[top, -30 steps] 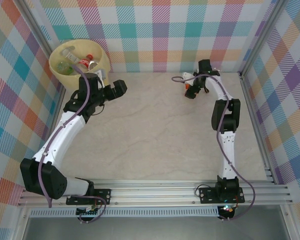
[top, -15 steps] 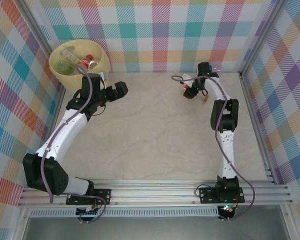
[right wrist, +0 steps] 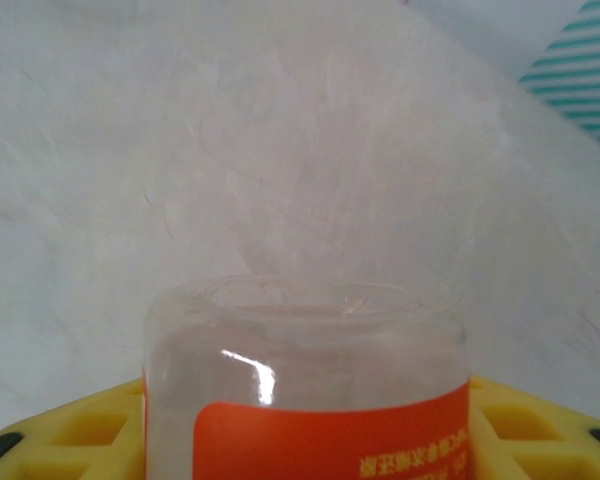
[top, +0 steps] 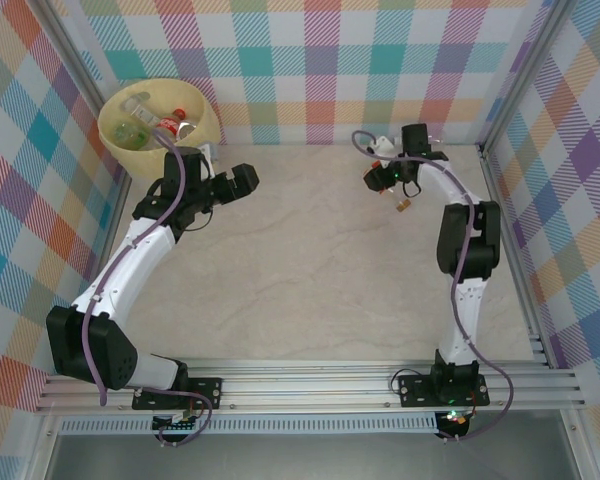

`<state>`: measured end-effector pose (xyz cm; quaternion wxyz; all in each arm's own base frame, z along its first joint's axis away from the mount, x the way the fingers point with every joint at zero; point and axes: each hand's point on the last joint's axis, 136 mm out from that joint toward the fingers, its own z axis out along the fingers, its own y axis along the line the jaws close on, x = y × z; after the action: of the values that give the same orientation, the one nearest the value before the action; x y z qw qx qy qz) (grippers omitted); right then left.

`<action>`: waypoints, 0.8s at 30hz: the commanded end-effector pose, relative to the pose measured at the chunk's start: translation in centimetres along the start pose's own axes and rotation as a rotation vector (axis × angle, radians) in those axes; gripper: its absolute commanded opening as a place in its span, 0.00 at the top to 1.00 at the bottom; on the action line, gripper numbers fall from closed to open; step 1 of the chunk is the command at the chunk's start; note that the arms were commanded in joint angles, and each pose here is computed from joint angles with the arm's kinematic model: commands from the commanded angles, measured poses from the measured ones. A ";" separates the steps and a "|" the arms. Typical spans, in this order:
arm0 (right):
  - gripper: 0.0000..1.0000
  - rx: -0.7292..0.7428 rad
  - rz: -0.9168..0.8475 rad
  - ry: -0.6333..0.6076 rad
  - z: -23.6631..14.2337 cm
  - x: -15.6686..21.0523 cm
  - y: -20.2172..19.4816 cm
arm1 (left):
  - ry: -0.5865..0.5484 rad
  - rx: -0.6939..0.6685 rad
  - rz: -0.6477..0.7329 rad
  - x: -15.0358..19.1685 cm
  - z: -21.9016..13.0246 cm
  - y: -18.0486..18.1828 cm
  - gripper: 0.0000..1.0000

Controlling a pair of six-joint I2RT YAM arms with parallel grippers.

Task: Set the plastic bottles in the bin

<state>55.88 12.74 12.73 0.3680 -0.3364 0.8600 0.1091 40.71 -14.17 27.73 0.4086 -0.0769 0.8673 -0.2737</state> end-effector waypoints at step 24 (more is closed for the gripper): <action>0.61 -0.375 1.180 -0.352 -12.0 -0.4 11.4 | 0.303 0.542 0.187 11.3 7.3 -12.8 0.00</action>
<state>42.54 14.91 18.96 0.3368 0.1192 0.8267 0.4345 38.15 -29.45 23.06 0.3064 0.1137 0.8391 -0.4350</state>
